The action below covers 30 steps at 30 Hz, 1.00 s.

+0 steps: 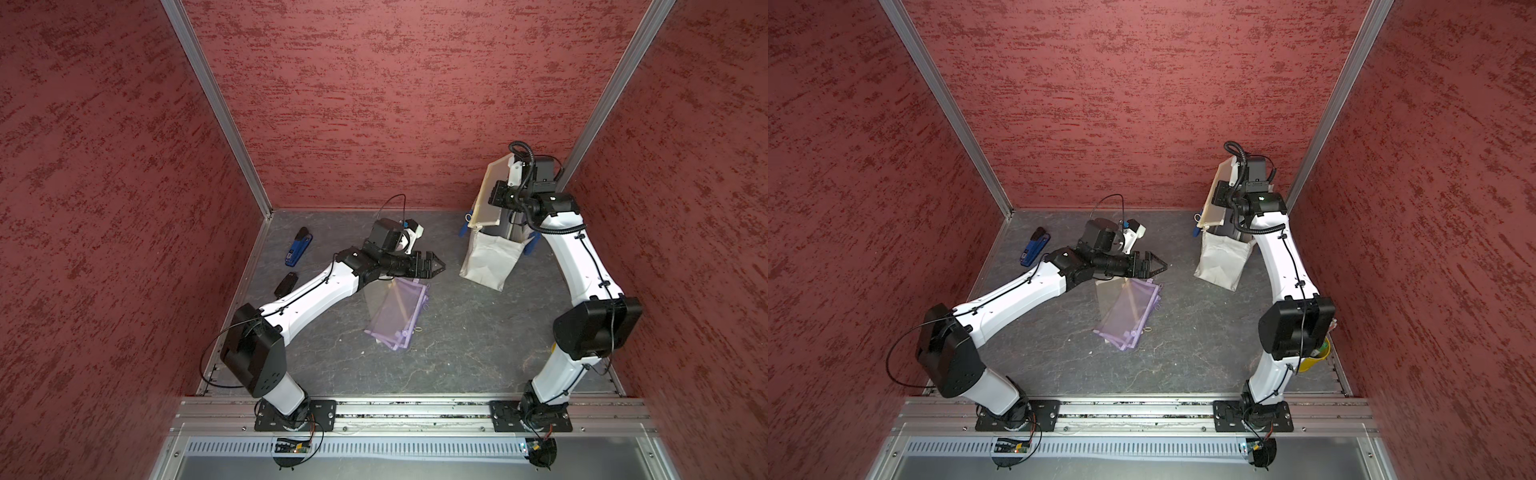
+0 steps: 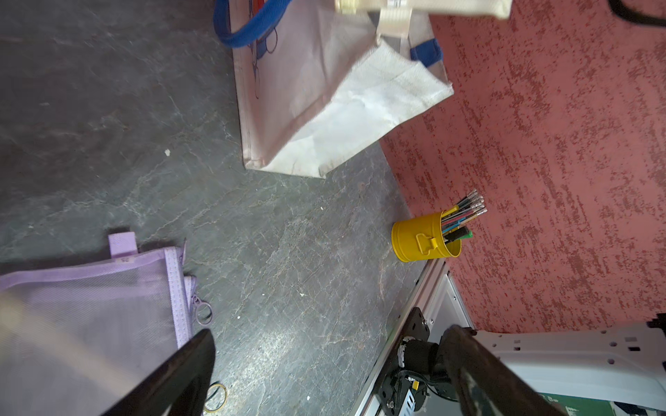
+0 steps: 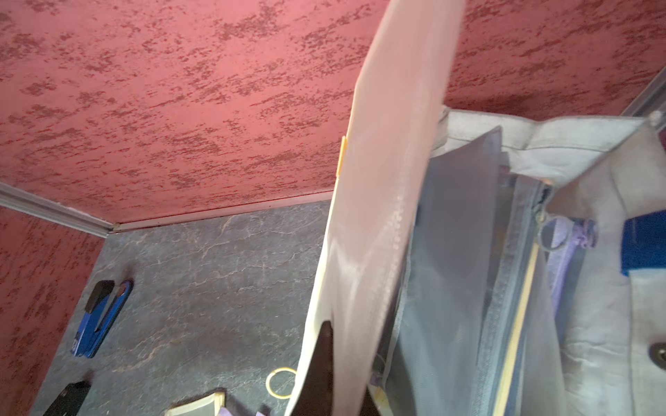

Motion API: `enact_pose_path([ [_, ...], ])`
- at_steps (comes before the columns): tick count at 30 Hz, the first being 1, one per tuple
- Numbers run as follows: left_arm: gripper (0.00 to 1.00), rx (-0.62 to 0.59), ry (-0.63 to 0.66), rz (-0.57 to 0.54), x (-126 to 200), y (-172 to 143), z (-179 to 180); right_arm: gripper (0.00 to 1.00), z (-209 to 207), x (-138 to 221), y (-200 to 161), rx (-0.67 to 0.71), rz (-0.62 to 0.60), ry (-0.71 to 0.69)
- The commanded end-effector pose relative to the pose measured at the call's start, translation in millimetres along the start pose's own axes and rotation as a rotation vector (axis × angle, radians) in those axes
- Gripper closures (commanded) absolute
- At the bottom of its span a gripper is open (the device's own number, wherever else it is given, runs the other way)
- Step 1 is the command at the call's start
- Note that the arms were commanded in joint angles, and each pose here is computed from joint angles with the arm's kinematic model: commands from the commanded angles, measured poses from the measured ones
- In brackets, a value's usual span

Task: Put the pencil pouch into the canvas bag
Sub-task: Place the pencil pouch in the canvas bag.

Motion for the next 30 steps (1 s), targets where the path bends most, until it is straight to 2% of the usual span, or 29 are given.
enact_pose_path([
  [1, 0.0, -0.017, -0.045, -0.011, -2, 4, -15, 1.0, -18, 0, 20, -0.017, -0.069, -0.056],
  [6, 0.01, -0.013, -0.024, -0.005, 0, 0, -11, 1.0, -36, 3, 39, -0.019, -0.098, -0.083],
  [12, 0.01, 0.012, -0.02, -0.006, -1, -5, -3, 1.0, -41, -18, 40, 0.026, -0.044, -0.098],
  [17, 0.01, 0.027, -0.015, -0.006, -5, -5, 2, 1.0, -52, -48, 8, 0.02, 0.054, -0.103],
  [27, 0.01, 0.06, -0.01, 0.001, -10, -4, 12, 1.0, -80, -74, -46, -0.006, 0.158, -0.192],
  [30, 0.01, 0.056, -0.003, 0.006, -11, -4, 13, 1.0, -92, -83, -64, -0.044, 0.224, -0.247],
])
Point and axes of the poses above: each gripper's point midway between its finger pads, its own x axis back along the fingers, its own z axis along the line the jaws close on, y = z × x, the point moved 3 cm from there along x, back along the fingers, and after that the axes turned 1 degree about x, right-handed, at the moved point
